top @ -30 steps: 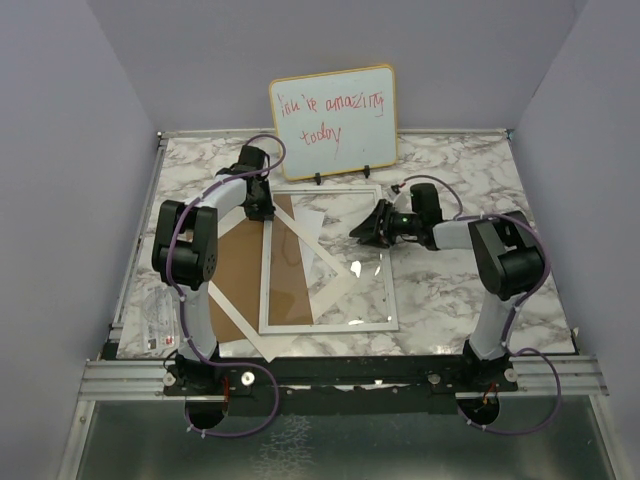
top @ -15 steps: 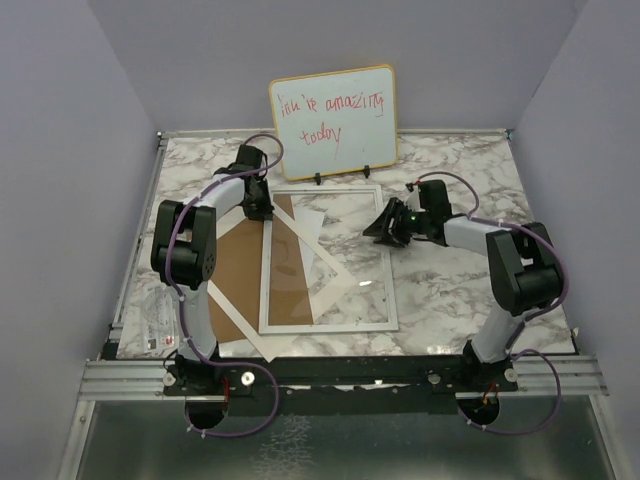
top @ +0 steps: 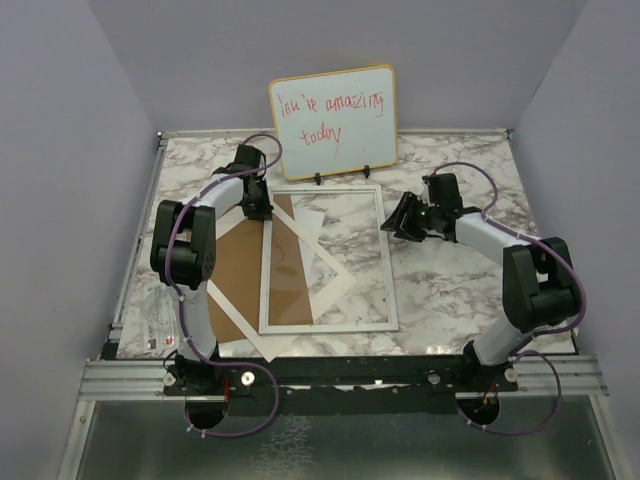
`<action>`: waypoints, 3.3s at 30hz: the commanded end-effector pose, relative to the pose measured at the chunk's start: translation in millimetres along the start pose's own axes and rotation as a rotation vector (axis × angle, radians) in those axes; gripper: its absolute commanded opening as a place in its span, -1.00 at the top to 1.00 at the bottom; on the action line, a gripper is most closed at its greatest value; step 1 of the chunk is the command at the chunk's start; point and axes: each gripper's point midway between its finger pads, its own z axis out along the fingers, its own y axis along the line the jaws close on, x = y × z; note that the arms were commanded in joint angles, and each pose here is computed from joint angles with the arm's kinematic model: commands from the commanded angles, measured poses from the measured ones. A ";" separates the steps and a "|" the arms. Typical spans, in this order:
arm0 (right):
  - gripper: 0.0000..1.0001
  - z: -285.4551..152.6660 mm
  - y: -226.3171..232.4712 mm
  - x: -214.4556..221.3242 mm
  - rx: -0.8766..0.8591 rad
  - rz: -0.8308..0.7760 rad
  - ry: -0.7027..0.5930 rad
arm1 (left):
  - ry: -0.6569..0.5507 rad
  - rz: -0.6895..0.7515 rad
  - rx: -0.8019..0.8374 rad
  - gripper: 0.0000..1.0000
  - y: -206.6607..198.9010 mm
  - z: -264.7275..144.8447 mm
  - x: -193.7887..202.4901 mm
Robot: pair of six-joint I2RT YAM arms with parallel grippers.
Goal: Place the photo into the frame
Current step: Place the photo frame item in the photo frame, then move the photo frame to the center of the board.
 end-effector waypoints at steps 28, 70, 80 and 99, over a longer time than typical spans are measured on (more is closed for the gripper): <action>-0.07 9.2 -20.7 47.2 0.018 -0.072 0.245 | 0.104 -0.051 0.182 -0.38 -31.6 -21.7 20.9; 0.00 -20.7 -78.0 1.8 0.284 0.065 -0.006 | 0.244 0.079 0.473 -0.26 -194.2 -26.3 88.2; -0.17 -55.6 -67.1 -42.2 0.376 0.035 -0.155 | 0.066 0.048 0.248 -0.75 -117.0 -55.5 27.1; -0.16 -29.5 61.4 -37.4 -0.094 -0.128 -0.058 | 0.012 -0.230 -0.424 -0.98 102.1 -129.4 101.0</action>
